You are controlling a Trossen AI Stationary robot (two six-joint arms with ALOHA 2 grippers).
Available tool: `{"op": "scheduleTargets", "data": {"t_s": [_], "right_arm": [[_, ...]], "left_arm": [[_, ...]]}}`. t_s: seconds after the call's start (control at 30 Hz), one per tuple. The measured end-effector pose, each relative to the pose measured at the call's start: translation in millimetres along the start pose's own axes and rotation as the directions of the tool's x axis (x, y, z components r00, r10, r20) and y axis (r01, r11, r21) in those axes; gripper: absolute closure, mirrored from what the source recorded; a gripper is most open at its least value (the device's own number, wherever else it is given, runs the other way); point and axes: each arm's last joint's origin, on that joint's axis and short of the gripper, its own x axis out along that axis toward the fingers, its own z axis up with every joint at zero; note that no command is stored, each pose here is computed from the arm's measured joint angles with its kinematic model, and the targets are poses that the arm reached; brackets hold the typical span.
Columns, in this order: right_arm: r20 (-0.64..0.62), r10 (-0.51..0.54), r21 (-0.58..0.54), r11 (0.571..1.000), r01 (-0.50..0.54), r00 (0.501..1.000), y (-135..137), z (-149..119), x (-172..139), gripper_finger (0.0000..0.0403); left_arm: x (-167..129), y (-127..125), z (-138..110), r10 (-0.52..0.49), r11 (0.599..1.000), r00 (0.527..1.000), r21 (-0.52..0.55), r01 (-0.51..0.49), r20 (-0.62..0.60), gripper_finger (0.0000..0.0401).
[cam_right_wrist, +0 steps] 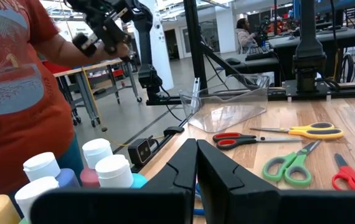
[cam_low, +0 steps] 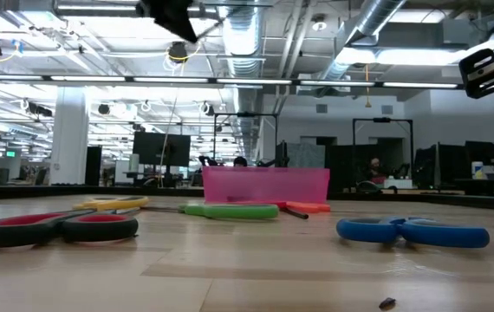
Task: Pick & Place Paint Supplies
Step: Put the silver brush into the red bin
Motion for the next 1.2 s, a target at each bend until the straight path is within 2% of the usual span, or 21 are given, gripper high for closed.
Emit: {"op": "scheduleTargets", "data": {"t_s": [0.17, 0.27, 0.37, 0.5, 0.73, 0.97, 1.2], "right_arm": [[0.000, 0.000, 0.000, 1.000, 0.000, 1.000, 0.0, 0.1, 0.0, 0.0395], [0.000, 0.000, 0.000, 1.000, 0.000, 1.000, 0.0, -0.1, 0.0, 0.0395], [0.000, 0.000, 0.000, 1.000, 0.000, 1.000, 0.0, 0.0, 0.0, 0.0395], [0.000, 0.001, 0.000, 1.000, -0.001, 1.000, 0.1, 0.1, 0.0, 0.0395], [0.000, 0.001, 0.000, 1.000, -0.001, 1.000, 0.0, 0.1, 0.0, 0.0395], [0.000, 0.000, 0.000, 1.000, 0.000, 1.000, 0.0, 0.0, 0.0, 0.0395], [0.000, 0.001, 0.000, 1.000, -0.001, 1.000, 0.0, 0.0, 0.0, 0.0394]], "left_arm": [[29.5, -13.4, -5.1, 0.068, 0.991, 0.995, 0.116, -0.060, -0.066, 0.0401], [46.5, -17.5, -8.2, 0.033, 0.994, 0.994, 0.112, -0.021, -0.103, 0.0401], [67.3, -18.0, -11.4, -0.049, 0.995, 0.989, 0.077, 0.060, -0.140, 0.0401], [95.6, -12.3, -12.6, -0.139, 0.990, 0.976, -0.020, 0.138, -0.167, 0.0401], [149.8, -1.9, -7.3, -0.285, 0.951, 0.930, -0.184, 0.246, -0.230, 0.0401], [199.7, -21.1, -6.7, -0.371, 0.924, 0.886, -0.207, 0.322, -0.278, 0.0401], [230.1, -44.6, -30.2, -0.395, 0.918, 0.829, -0.210, 0.337, -0.395, 0.0401]]}}
